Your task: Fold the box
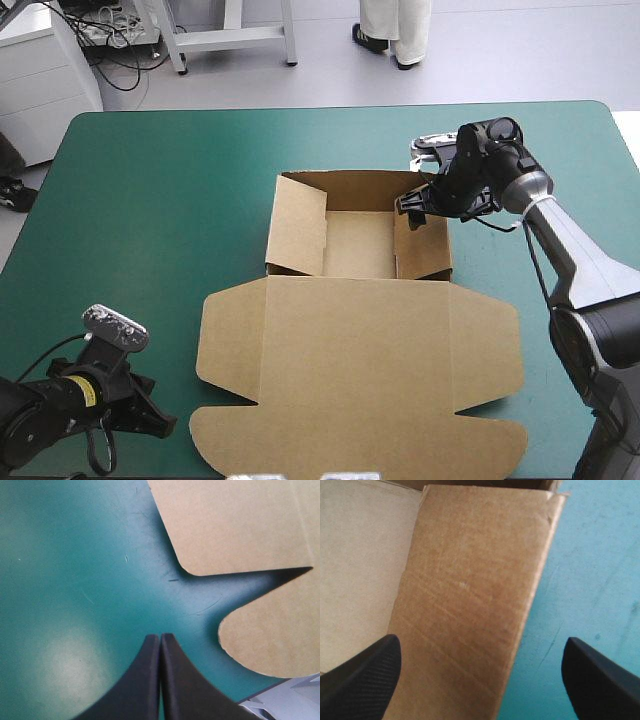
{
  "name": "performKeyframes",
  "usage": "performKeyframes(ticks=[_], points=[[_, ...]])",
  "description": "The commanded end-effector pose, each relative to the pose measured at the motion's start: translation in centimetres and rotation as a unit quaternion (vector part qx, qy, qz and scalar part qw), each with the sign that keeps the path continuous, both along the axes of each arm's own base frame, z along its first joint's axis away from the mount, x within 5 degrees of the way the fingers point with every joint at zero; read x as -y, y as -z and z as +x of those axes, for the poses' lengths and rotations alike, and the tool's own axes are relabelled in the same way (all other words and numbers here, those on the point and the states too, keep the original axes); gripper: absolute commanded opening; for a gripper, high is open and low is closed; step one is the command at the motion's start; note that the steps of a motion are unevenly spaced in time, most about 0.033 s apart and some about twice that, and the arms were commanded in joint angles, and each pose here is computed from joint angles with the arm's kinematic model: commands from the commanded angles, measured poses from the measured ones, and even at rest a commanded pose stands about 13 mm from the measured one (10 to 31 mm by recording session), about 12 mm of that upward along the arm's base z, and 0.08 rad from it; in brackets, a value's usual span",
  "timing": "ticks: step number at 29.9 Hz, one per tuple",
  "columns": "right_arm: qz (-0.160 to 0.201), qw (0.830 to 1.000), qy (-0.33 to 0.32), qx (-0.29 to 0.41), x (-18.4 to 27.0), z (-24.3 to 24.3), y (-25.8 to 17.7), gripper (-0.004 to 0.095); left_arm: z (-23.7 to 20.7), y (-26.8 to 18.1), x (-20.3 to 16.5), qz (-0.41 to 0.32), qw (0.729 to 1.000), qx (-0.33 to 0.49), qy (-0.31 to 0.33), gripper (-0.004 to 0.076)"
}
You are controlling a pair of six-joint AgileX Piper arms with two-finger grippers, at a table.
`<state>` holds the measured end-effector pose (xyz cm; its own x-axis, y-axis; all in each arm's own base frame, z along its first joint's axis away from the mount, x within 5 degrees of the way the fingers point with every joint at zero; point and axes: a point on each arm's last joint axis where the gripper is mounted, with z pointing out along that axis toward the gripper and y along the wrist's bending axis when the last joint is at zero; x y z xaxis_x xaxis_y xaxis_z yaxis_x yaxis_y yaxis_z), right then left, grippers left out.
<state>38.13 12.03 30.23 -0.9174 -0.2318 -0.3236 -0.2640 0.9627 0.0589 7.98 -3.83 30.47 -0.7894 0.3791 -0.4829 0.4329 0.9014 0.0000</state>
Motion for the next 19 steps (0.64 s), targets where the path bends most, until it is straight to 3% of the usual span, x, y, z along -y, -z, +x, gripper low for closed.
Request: performKeyframes(ticks=[1, 7, 10, 13, 19], points=[[0.009, 0.999, -0.004, 0.039, 0.1, 0.2, -1.5, 0.0806, -0.1, -0.4, 0.0, -0.018, 0.999, 0.033, -0.002, -0.0032], [0.004, 1.000, -0.009, 0.025, -0.2, 1.0, 0.1, 0.0805, -0.2, -0.5, -0.1, -0.023, 0.999, 0.036, -0.006, -0.0032], [0.001, 1.000, -0.009, 0.017, -0.2, 1.2, 0.7, 0.0742, -0.1, -0.5, -0.1, -0.020, 0.999, 0.041, -0.007, -0.0032], [0.001, 1.000, -0.009, 0.015, -0.3, 1.3, 0.9, 0.0603, -0.1, -0.5, -0.2, -0.018, 0.999, 0.042, -0.007, -0.0032], [0.001, 1.000, -0.009, 0.015, -0.3, 1.4, 1.0, 0.0219, -0.1, -0.5, -0.2, -0.019, 0.999, 0.040, -0.010, -0.0032]])
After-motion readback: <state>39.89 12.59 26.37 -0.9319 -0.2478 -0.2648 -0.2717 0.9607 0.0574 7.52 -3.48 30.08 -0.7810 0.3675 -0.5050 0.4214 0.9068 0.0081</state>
